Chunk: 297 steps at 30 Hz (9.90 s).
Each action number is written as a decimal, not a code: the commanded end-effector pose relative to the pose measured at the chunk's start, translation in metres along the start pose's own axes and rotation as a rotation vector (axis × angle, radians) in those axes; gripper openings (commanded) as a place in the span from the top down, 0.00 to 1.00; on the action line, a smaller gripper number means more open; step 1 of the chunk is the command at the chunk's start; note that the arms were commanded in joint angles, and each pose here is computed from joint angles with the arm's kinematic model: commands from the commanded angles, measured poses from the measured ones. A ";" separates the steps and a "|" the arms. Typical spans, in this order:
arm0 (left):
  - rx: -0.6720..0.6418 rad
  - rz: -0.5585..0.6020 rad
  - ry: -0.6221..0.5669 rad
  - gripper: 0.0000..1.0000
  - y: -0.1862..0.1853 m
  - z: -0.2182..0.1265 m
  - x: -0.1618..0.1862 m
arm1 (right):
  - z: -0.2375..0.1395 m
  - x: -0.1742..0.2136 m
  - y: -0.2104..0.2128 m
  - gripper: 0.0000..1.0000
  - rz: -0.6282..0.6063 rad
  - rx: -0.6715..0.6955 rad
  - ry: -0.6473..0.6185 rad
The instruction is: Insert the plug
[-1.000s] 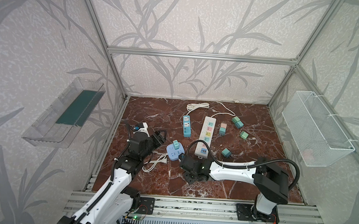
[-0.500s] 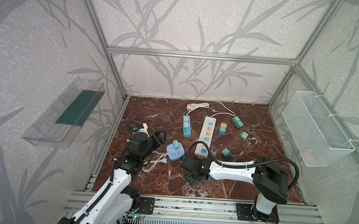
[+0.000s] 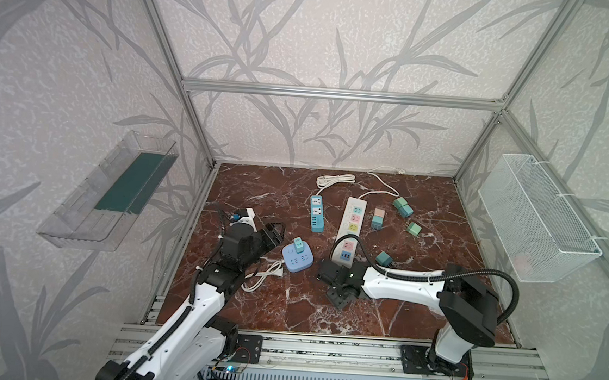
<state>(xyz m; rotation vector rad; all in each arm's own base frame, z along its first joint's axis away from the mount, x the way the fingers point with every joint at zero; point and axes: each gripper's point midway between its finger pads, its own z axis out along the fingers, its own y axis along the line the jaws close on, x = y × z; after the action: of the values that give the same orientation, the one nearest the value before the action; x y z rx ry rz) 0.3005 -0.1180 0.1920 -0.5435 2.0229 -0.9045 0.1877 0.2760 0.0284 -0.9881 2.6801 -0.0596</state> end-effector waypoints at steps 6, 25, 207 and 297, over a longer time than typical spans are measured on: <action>0.092 0.115 0.022 0.34 -0.048 0.001 -0.001 | -0.010 0.003 -0.028 0.31 0.009 0.049 0.020; -0.122 0.881 0.508 0.40 -0.055 0.024 0.137 | -0.089 0.021 -0.131 0.27 0.466 0.042 -0.480; -0.240 0.072 -0.225 0.23 0.056 -0.059 -0.003 | -0.049 -0.184 0.062 1.00 0.185 -0.102 -0.324; -0.123 0.080 -0.292 0.22 0.030 -0.076 -0.017 | 0.027 -0.142 0.063 0.86 0.197 -0.023 -0.063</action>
<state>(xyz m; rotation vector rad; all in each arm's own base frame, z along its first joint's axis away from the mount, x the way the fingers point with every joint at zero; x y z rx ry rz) 0.2465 -0.0600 0.1986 -0.6237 1.8457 -0.6205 0.2822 0.4478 0.0798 -0.6373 2.5387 0.1838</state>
